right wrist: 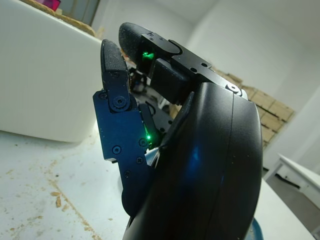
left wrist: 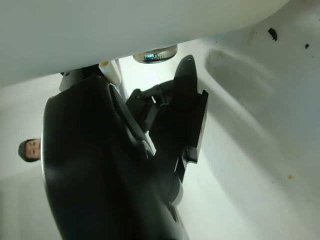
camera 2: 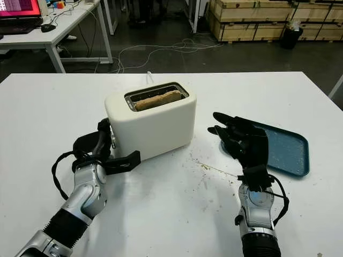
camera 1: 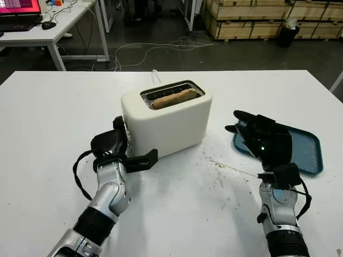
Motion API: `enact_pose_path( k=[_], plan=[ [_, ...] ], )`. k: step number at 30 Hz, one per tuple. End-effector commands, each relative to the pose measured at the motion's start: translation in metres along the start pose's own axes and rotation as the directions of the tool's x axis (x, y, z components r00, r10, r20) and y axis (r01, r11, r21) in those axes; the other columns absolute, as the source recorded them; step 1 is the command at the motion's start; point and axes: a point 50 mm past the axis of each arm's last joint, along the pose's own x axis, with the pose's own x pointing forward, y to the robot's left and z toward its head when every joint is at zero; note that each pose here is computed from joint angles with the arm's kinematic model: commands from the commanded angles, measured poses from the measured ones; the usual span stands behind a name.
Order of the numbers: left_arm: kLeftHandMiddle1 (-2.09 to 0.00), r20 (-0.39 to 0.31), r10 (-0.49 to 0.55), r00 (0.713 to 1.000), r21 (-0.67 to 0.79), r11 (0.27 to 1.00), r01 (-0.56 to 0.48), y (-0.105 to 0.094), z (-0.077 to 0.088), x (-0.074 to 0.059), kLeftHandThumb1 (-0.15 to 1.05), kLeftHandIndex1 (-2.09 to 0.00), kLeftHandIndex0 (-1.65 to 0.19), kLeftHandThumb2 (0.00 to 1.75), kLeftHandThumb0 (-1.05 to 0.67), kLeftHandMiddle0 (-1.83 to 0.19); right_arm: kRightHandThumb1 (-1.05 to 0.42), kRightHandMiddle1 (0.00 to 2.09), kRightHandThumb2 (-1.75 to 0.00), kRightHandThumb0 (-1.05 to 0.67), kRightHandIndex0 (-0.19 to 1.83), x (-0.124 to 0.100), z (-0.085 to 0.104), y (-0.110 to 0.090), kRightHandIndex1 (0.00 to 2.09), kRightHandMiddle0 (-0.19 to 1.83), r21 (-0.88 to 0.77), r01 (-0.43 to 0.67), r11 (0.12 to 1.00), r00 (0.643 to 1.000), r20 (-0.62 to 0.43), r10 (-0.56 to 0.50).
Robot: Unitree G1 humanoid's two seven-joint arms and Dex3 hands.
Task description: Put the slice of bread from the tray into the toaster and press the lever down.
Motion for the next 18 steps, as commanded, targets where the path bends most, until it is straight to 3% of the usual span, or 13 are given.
enact_pose_path(
  k=[1,4,7,12,16,18],
  plan=[
    [-0.66,0.071,-0.415,0.907,-0.004,0.909,0.416,-0.074,0.019,-0.034,0.92,-0.03,-0.93,0.36,-0.11,-0.74,-0.92,0.0,-0.14,-0.44,1.15,0.004,0.003,-0.001,0.31,1.11,-0.001,0.001,1.0,1.0,0.008,-0.001],
    [-0.65,0.079,-0.397,0.915,0.0,0.917,0.398,-0.073,0.018,-0.034,0.92,-0.03,-0.95,0.34,-0.1,-0.78,-0.92,0.0,-0.15,-0.44,1.14,0.004,0.003,-0.001,0.31,1.1,0.004,-0.003,1.0,1.0,0.008,0.003],
    [-1.0,0.071,-0.401,0.913,0.002,0.916,0.402,-0.072,0.018,-0.034,0.92,-0.03,-0.98,0.35,-0.1,-0.67,-0.92,0.0,-0.15,-0.44,1.14,0.004,0.003,0.0,0.32,1.1,0.005,-0.007,1.0,1.0,0.013,0.007],
    [-0.98,0.082,-0.388,0.918,0.024,0.922,0.387,-0.068,0.02,-0.035,0.92,-0.05,-1.02,0.34,-0.1,-0.71,-0.92,0.0,-0.15,-0.44,1.14,0.004,0.003,0.0,0.33,1.1,0.001,-0.007,1.0,1.0,0.003,0.007],
    [-1.2,0.111,-0.349,0.931,0.043,0.937,0.346,-0.062,0.022,-0.037,0.92,-0.1,-1.12,0.29,-0.09,-0.74,-0.92,0.0,-0.15,-0.45,1.13,0.004,0.002,0.0,0.34,1.1,0.003,-0.012,1.0,1.0,0.002,0.012],
    [-0.98,0.117,-0.334,0.935,0.03,0.942,0.333,-0.058,0.022,-0.036,0.92,-0.04,-1.03,0.3,-0.08,-0.71,-0.92,0.0,-0.15,-0.45,1.13,0.004,0.002,0.0,0.34,1.11,0.005,-0.011,1.0,1.0,-0.004,0.011]
  ],
)
